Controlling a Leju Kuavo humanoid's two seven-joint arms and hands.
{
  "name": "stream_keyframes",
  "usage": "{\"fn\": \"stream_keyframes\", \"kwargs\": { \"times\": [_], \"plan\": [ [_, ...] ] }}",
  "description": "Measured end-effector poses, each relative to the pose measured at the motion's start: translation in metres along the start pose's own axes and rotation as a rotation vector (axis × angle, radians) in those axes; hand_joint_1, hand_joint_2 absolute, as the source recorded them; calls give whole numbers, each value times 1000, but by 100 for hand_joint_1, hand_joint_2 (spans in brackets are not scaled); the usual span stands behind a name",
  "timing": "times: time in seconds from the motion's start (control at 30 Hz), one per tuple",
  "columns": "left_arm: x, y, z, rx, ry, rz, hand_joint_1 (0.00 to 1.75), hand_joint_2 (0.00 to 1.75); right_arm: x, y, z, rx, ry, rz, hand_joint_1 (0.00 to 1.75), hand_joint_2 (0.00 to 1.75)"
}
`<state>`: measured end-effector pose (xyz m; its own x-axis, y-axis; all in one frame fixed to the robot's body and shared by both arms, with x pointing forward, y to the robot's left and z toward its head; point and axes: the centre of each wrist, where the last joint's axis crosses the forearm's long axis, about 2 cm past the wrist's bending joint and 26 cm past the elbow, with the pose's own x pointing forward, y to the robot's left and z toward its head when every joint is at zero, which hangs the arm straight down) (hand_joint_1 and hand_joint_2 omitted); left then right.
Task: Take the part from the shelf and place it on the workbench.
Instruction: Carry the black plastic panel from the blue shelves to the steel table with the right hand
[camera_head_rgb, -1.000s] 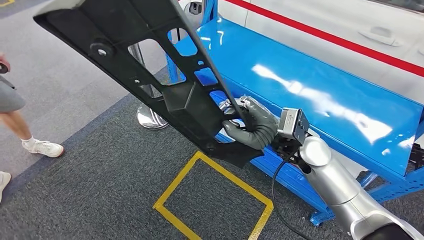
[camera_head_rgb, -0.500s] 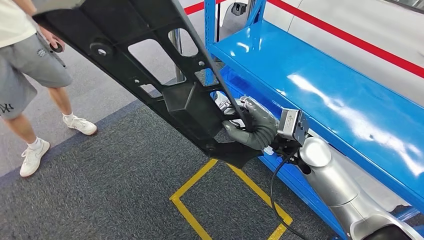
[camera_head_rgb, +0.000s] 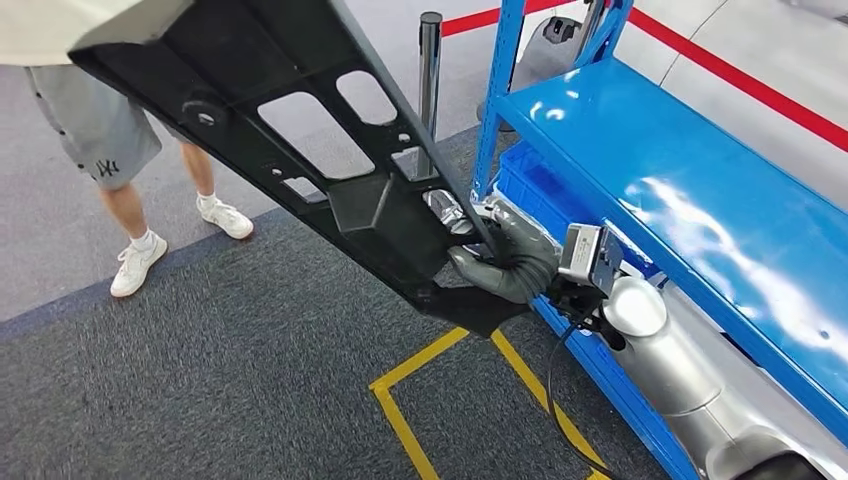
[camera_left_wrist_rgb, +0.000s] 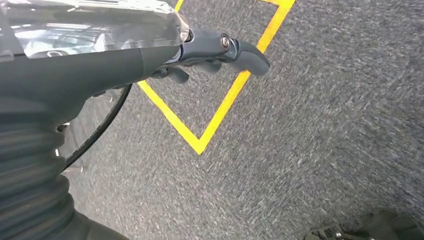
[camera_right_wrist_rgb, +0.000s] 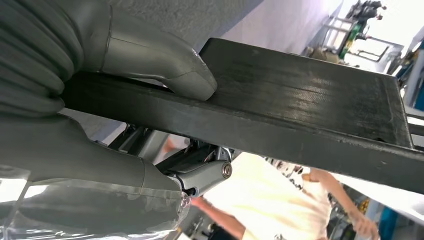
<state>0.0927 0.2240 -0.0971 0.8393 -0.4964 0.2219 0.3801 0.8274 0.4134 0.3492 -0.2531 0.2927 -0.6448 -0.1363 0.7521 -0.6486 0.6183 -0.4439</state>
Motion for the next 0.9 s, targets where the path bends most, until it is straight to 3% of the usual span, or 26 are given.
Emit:
{"fn": "stream_keyframes", "kwargs": {
  "times": [0.9],
  "plan": [
    [-12, -6, 3, -9, 28, 5, 0, 175, 3, 17, 24, -22, -29, 13, 175, 175]
  ]
}}
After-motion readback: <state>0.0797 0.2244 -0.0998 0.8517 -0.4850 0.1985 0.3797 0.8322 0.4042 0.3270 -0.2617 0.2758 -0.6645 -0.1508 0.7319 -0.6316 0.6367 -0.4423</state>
